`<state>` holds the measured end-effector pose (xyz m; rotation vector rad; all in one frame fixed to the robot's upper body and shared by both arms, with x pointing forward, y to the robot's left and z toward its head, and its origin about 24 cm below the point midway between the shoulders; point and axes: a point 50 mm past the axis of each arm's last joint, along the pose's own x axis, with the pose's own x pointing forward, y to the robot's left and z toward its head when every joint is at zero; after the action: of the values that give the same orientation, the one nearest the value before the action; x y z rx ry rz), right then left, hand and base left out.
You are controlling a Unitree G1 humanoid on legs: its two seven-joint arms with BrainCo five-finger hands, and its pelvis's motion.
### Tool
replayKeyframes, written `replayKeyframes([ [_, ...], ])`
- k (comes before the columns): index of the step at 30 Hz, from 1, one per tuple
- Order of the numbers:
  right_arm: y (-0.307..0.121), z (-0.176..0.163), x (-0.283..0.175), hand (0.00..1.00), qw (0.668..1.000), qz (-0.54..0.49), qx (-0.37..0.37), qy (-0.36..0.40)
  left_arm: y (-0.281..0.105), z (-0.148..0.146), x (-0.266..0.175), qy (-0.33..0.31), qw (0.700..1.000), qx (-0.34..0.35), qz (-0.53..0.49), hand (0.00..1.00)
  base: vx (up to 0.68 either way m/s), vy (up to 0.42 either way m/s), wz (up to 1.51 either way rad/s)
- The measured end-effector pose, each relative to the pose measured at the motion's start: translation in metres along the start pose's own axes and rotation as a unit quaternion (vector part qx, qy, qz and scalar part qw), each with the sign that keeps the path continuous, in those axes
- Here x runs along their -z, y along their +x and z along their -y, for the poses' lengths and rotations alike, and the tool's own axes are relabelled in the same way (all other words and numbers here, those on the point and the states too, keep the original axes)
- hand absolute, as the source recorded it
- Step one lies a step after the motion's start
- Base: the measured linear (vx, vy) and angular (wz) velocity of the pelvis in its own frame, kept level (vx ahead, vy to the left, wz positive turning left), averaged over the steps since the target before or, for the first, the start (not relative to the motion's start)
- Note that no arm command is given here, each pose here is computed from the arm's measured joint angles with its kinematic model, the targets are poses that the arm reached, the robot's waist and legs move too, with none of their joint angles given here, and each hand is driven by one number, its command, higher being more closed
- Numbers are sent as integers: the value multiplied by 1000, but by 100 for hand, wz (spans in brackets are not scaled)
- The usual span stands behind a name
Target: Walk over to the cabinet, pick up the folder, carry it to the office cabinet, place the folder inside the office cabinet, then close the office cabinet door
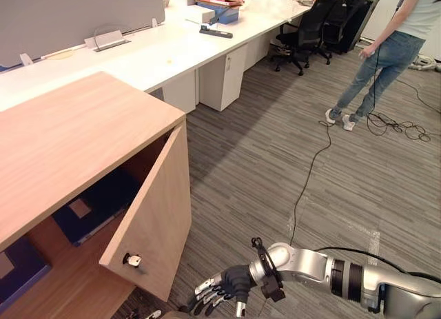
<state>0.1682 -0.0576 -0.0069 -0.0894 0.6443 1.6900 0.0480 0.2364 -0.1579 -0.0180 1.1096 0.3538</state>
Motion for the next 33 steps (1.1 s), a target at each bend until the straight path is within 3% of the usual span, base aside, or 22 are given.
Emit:
replayKeyframes([
  [4,9,4,-3,0,999,39,30,20,0,-1,-1,1,1000,-1,1,0,-26,-13,14],
  [9,15,8,26,0,991,43,76,99,1,0,-2,1,1000,0,2,0,-25,-15,22],
  [13,8,29,48,0,966,73,174,179,2,4,-8,4,1000,7,9,0,-76,-17,41],
  [15,-10,47,67,0,932,82,285,211,2,10,-8,-2,1000,16,10,0,-126,-1,47],
  [18,-19,48,95,0,895,61,370,240,2,11,-8,-8,1000,18,9,0,-125,-25,69],
  [21,-29,37,146,0,830,-13,458,317,2,17,-6,-15,1000,24,6,0,-47,46,76],
  [23,-38,22,177,0,770,-50,513,376,0,23,3,-15,999,30,-11,0,46,117,84],
  [26,-40,8,196,0,693,-61,566,442,2,25,-3,-3,999,34,-7,0,78,191,86],
  [29,-40,-10,211,0,677,-130,583,429,2,26,-3,17,999,38,-11,0,24,138,68],
  [33,-45,-12,215,0,644,-142,610,438,2,26,-2,37,998,38,-15,0,-14,88,41],
])
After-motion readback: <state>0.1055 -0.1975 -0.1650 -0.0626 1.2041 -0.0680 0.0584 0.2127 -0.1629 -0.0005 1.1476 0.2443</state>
